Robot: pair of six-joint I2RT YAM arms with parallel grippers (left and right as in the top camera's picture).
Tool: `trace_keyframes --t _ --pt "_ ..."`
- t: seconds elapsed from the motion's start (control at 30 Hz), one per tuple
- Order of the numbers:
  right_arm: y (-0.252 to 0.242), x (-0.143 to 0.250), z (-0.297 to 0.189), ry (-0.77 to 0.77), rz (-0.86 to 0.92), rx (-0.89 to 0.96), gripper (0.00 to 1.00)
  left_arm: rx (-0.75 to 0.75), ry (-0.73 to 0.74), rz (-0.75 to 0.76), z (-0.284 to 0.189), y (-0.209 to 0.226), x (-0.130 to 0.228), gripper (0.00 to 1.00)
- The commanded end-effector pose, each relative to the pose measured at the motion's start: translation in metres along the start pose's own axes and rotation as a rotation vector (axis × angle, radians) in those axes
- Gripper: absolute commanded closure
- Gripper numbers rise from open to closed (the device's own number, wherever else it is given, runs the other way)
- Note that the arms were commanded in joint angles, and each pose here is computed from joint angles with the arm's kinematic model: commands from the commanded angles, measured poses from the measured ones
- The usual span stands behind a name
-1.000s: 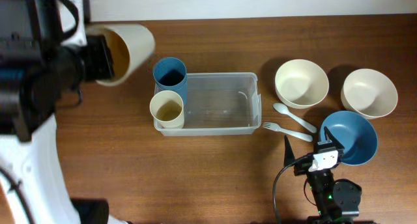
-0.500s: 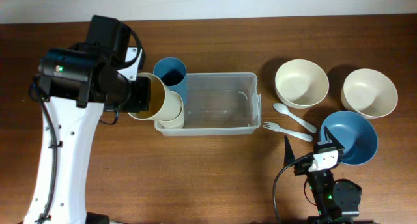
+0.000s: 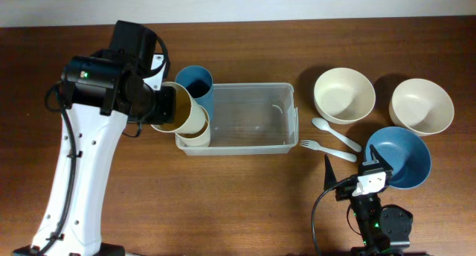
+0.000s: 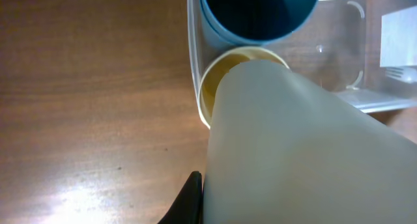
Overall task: Pack container
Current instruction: 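Lower the cream cup into the cream cup in the container, release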
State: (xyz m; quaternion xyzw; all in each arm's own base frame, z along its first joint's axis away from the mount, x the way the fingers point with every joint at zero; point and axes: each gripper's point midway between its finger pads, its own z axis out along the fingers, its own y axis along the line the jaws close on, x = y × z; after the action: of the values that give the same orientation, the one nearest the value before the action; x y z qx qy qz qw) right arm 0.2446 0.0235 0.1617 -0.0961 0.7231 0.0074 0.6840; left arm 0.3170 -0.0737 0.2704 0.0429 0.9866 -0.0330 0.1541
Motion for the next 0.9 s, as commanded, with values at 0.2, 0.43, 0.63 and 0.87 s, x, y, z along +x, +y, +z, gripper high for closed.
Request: trace_keyframes --t 0.2,0.43,0.63,0.87 --pt "0.0 0.002 0.0 0.001 0.0 0.004 0.01 -0.03 -0.018 0.016 0.007 0.004 -0.003 0.98" --pt "0.0 0.002 0.0 0.001 0.0 0.004 0.01 -0.035 -0.005 0.017 0.011 0.005 -0.001 0.98" --pt "0.0 0.002 0.0 0.001 0.0 0.004 0.01 -0.037 0.008 0.017 0.015 0.005 0.001 0.98" --pt "0.0 0.002 0.0 0.001 0.0 0.004 0.01 -0.036 0.004 0.017 0.015 0.005 0.0 0.79"
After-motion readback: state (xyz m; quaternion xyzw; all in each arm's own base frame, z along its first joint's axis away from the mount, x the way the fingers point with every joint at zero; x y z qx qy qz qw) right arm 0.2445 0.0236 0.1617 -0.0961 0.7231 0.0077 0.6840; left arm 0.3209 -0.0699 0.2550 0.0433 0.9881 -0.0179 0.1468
